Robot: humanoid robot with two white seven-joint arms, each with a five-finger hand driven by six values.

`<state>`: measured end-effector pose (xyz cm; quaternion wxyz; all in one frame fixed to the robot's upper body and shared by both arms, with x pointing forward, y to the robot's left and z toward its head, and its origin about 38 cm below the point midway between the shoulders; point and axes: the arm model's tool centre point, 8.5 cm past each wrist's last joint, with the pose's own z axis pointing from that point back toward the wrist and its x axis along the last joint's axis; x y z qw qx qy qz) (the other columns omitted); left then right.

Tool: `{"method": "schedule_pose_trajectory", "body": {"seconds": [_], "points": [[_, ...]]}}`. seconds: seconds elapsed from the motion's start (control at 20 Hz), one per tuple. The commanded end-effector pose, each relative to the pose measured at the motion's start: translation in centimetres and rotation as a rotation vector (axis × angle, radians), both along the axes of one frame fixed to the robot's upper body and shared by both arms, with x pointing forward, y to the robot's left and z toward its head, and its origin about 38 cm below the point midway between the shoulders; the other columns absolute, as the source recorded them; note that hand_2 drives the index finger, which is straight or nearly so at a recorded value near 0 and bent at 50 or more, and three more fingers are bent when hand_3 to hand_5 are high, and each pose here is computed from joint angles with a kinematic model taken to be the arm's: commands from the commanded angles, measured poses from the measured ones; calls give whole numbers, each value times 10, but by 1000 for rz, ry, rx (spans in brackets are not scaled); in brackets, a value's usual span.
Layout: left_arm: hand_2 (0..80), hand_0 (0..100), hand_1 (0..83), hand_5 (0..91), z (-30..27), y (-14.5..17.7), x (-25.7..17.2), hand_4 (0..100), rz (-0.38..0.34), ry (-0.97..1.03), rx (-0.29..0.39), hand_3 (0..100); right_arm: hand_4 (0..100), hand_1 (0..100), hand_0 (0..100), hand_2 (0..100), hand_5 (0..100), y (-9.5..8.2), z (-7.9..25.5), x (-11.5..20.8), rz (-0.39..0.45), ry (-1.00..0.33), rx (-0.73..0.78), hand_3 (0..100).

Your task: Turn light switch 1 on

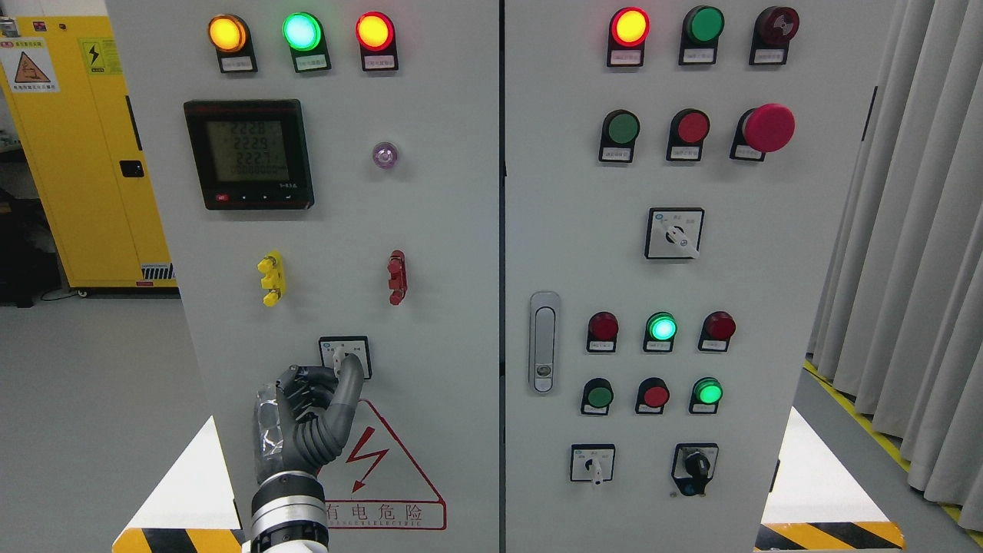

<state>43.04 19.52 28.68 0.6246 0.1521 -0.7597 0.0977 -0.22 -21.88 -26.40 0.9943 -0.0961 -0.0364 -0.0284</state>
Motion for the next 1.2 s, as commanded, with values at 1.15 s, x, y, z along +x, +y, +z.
{"method": "schedule_pose_trajectory", "body": {"seconds": [1.15], "points": [[588, 496, 532, 845, -2, -1, 2, 804, -4, 6, -1, 883, 0, 500, 0, 40, 0, 0, 0, 0, 0, 0, 1, 0]]}}
